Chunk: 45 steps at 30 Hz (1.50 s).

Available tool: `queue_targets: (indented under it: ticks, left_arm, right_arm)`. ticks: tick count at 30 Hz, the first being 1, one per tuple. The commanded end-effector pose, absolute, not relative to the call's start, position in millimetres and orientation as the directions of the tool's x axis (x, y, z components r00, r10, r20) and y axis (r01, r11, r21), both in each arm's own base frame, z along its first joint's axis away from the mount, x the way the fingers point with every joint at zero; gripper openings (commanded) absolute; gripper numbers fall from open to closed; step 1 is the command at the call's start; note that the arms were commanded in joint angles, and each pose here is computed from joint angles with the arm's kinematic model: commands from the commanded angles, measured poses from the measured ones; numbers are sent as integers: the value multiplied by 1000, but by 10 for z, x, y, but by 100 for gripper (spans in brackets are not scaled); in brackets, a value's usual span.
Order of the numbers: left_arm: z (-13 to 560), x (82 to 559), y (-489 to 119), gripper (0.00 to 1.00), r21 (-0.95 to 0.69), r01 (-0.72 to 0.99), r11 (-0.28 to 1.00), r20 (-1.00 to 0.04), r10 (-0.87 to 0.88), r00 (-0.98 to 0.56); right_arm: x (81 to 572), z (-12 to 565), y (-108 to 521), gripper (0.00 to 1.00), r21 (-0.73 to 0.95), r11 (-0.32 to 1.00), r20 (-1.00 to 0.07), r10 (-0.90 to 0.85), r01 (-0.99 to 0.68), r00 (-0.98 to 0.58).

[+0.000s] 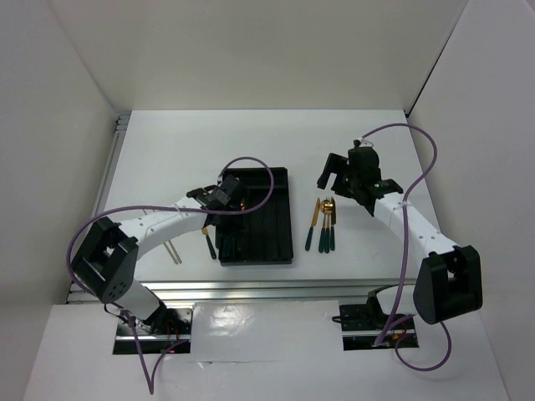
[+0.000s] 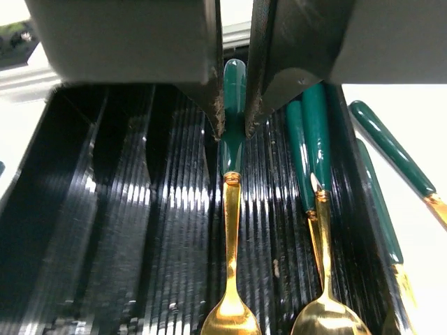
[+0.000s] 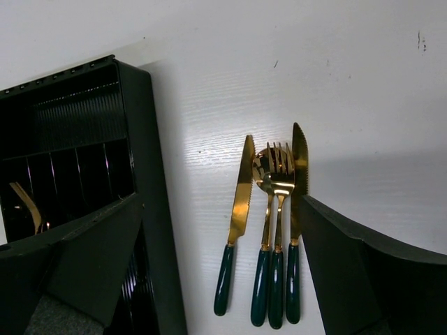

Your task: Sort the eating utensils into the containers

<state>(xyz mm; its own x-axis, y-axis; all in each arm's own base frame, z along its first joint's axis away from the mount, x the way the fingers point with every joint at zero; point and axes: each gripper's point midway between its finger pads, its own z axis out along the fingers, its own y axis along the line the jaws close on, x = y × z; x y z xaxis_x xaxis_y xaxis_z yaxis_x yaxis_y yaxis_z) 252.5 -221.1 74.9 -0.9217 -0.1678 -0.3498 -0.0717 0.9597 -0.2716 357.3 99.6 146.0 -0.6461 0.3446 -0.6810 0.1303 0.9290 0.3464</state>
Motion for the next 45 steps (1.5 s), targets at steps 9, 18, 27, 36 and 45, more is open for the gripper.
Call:
queue_targets:
  ticks: [9, 18, 27, 36, 45]
  left_arm:
    - [509, 2562, -2268, 0, -231, -133, 964, -332, -206, -920]
    - [565, 2613, -2271, 32, -197, -126, 972, -349, -190, -918]
    - [1176, 2806, -2383, 56, -255, -57, 965, -461, -173, -870]
    - [1791, 2935, -2111, 62, -335, -44, 941, -559, -236, -795]
    - [1618, 2805, -1157, 66, -325, -195, 925, -557, -354, -751]
  right_arm:
    - [3549, 1596, 918, 100, 346, 928, -711, 356, 140, -606]
    - [3549, 1596, 918, 100, 346, 928, -711, 356, 140, -606]
    - [3578, 1620, 962, 100, 360, 925, -710, 357, 123, -608]
    - [3585, 1643, 947, 100, 355, 926, -712, 357, 129, -604]
    - [3667, 1731, 963, 100, 350, 929, -719, 350, 122, -601]
